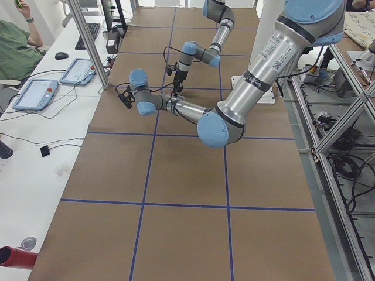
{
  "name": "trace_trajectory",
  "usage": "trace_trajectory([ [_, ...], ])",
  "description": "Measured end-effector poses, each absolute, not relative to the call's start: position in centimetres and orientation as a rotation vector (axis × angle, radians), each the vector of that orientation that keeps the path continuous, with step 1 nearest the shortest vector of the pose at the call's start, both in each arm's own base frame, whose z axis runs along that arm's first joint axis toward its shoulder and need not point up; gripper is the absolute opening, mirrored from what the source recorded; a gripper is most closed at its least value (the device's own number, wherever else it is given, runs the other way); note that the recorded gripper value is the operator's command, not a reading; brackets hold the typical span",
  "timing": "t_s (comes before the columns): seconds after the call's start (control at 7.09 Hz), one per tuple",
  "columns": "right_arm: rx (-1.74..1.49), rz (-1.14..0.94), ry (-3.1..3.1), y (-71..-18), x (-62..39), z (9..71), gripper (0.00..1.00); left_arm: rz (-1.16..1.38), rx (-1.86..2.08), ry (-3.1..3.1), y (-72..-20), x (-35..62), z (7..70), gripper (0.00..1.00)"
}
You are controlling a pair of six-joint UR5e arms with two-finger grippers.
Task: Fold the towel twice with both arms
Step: 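Grasp the folded towel's top edge with the right gripper and hold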
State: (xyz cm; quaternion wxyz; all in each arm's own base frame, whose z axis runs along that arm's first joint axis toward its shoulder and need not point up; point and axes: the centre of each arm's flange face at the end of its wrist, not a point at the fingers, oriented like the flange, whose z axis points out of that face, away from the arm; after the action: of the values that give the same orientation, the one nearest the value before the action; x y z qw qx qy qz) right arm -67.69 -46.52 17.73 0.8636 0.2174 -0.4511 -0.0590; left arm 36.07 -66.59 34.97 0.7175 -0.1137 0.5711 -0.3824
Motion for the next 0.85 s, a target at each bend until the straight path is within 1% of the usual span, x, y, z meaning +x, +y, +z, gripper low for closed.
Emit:
trace_trajectory([
  [0.14,0.458,-0.124,-0.949,-46.54,-67.66,17.73,0.0,-0.846,-0.251,1.264,-66.61,36.04,34.96,1.0],
  [0.71,0.465,-0.127,-0.957,-46.58,-67.52,17.9,0.0,-0.85,-0.25,1.264,-66.71,35.83,34.91,1.0],
  [0.85,0.466,-0.126,-0.96,-46.64,-67.41,17.79,0.26,-0.851,-0.25,1.264,-66.72,35.8,34.92,1.0],
])
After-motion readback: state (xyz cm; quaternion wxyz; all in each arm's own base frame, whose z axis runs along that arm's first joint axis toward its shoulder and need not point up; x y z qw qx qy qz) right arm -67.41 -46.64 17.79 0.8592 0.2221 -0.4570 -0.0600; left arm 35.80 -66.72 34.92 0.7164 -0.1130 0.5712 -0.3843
